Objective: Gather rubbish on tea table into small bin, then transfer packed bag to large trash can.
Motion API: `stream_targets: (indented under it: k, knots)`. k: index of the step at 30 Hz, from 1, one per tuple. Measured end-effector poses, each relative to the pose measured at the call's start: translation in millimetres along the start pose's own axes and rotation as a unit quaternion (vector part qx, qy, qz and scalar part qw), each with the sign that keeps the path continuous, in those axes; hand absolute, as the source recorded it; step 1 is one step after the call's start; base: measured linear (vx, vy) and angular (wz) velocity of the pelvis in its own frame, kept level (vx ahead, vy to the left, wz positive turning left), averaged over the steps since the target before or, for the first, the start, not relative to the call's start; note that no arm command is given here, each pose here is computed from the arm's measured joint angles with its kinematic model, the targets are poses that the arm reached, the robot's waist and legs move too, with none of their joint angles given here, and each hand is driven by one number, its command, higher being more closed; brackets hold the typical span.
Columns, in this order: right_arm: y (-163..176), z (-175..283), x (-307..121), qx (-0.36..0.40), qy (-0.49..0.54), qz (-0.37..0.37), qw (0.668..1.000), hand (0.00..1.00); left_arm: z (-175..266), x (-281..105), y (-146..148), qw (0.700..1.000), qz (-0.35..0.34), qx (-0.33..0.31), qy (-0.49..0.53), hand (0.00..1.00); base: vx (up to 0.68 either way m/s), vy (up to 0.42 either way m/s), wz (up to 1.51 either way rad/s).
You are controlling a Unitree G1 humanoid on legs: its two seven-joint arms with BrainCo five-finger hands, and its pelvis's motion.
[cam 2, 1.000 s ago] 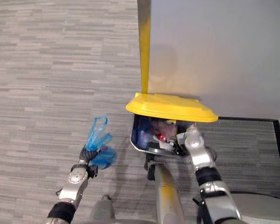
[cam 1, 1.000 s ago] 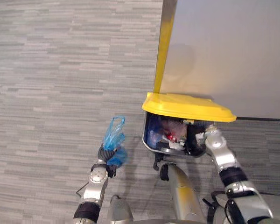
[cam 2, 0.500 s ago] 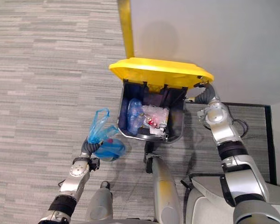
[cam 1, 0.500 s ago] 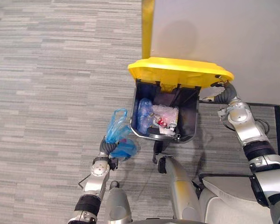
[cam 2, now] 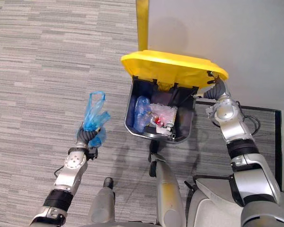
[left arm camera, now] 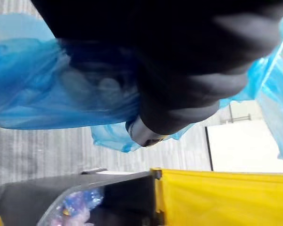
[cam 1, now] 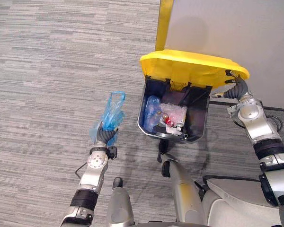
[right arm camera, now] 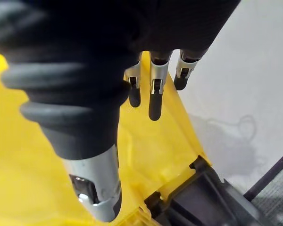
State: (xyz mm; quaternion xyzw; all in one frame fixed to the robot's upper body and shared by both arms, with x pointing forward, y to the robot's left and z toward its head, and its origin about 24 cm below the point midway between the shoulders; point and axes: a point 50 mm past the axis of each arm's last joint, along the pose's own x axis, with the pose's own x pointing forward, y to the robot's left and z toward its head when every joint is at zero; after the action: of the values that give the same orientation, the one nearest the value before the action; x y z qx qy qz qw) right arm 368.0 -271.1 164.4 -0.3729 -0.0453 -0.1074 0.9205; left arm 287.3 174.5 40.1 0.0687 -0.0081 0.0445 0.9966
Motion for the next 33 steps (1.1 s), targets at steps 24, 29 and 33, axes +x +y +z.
stream_targets:
  k: [24, 29, 33]
  knots:
    - [-1, 28, 11, 0.005, -0.038, 0.004, 0.999, 0.0, 165, -12, -107, 0.917, -0.22, -0.081, -0.322, 1.0, 0.01, 0.008, -0.01]
    - [1, 42, 15, 0.0, -0.057, 0.009, 0.998, 0.0, 181, -9, -110, 0.908, -0.225, -0.076, -0.346, 1.0, 0.03, 0.002, -0.06]
    - [-2, 50, 18, 0.002, -0.067, 0.003, 0.998, 0.0, 187, 0, -116, 0.907, -0.226, -0.061, -0.349, 1.0, 0.02, -0.006, -0.03]
